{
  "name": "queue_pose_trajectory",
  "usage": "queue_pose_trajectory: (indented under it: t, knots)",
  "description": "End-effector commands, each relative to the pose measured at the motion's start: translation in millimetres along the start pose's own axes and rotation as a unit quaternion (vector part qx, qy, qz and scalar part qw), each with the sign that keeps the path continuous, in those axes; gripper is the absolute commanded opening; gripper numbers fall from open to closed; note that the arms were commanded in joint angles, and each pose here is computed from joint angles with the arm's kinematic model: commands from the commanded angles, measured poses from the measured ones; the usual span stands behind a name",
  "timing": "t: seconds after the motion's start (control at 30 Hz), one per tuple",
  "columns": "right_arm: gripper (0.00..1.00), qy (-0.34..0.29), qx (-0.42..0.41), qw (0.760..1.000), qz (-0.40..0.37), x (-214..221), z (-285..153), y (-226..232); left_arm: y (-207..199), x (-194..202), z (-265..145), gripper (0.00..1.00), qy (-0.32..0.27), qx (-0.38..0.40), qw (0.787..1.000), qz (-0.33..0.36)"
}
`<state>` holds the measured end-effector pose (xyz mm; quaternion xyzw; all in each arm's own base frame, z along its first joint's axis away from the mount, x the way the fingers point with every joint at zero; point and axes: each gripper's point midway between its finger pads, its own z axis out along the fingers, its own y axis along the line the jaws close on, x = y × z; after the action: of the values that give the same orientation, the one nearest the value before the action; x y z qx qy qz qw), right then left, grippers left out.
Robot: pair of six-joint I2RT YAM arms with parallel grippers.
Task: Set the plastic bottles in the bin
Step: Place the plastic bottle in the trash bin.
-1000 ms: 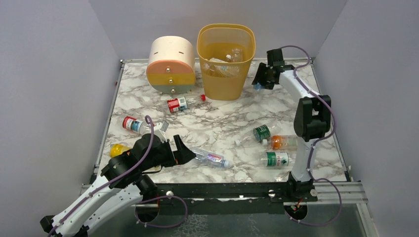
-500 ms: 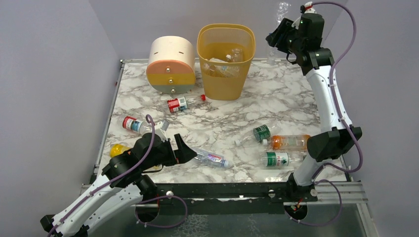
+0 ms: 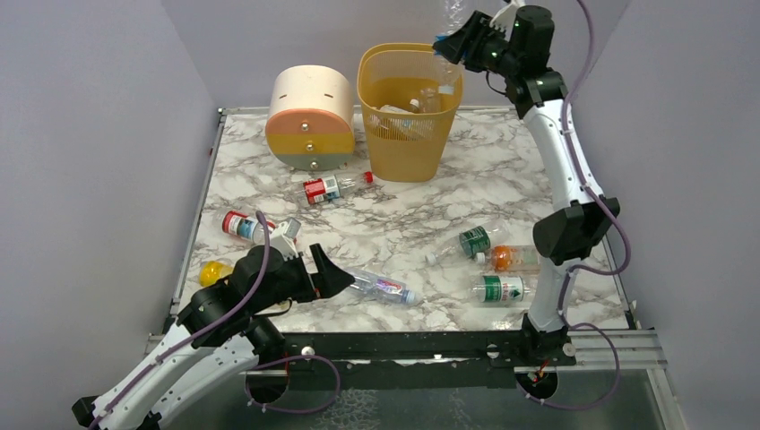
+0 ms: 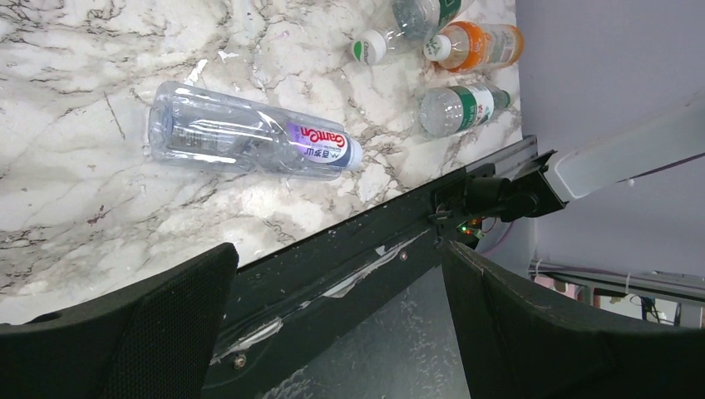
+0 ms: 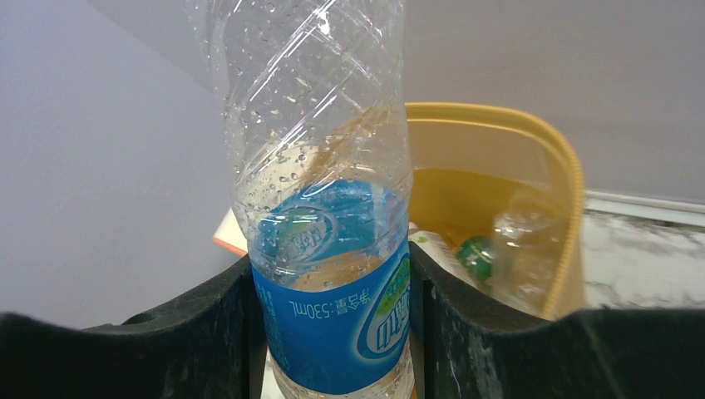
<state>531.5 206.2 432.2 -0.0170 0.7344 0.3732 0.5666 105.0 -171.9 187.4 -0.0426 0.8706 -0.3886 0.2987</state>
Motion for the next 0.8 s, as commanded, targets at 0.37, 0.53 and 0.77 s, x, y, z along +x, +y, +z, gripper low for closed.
queue_pose_trajectory:
  t: [0.37,0.53,0.77]
  knots:
    - [0.91,0.002,-0.091,0.996,-0.005,18,29,52,-17,-8,-11,0.99,-0.017,0.035,0.999,-0.005]
    - [0.94,-0.004,-0.078,0.997,-0.021,9,21,54,-14,-5,-9,0.99,-0.013,0.033,0.999,-0.006]
    - [0.94,-0.015,-0.076,0.996,-0.040,-9,-7,71,-14,-6,-10,0.99,-0.016,0.035,0.999,-0.008]
